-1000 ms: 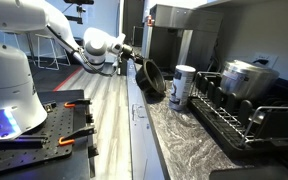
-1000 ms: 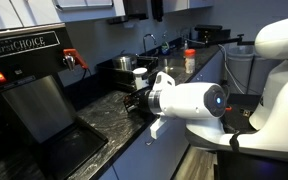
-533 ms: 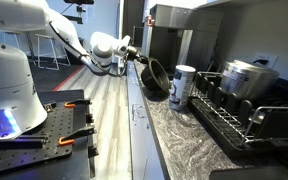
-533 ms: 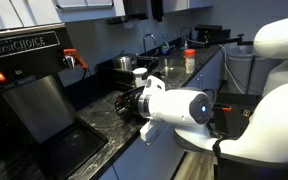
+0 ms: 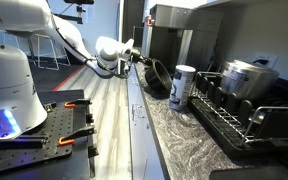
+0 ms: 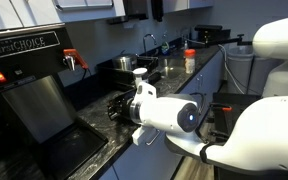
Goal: Pick up the coffee cup and put it on the counter
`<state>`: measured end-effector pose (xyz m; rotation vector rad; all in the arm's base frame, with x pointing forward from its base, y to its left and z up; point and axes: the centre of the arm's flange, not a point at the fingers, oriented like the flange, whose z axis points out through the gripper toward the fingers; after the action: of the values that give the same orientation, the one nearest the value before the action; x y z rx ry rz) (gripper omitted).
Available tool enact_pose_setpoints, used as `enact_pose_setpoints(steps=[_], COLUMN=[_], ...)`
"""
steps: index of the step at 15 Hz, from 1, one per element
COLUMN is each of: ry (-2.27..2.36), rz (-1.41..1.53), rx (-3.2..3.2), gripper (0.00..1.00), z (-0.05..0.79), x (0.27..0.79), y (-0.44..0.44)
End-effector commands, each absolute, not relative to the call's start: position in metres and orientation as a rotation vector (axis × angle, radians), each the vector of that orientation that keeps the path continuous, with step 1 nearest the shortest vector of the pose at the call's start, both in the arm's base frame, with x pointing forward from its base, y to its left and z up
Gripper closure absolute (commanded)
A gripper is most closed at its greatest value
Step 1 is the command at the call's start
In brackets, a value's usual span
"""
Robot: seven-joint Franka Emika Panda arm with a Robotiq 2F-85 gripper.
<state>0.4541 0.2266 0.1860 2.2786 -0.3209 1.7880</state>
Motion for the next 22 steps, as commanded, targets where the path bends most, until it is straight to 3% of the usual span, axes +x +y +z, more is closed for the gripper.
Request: enact_pose_setpoints(steps=[1,7,22], ry=[-0.292,-0.317,-0.231], rz=[1.787,1.849,1.772], rx=[2.296,2.221,2.198], gripper=[0.93,0.93,0.93], z=[0.174,0.203,0.174], x=[0.466,0.463,0.497], y=[0.21,0.2,0.194])
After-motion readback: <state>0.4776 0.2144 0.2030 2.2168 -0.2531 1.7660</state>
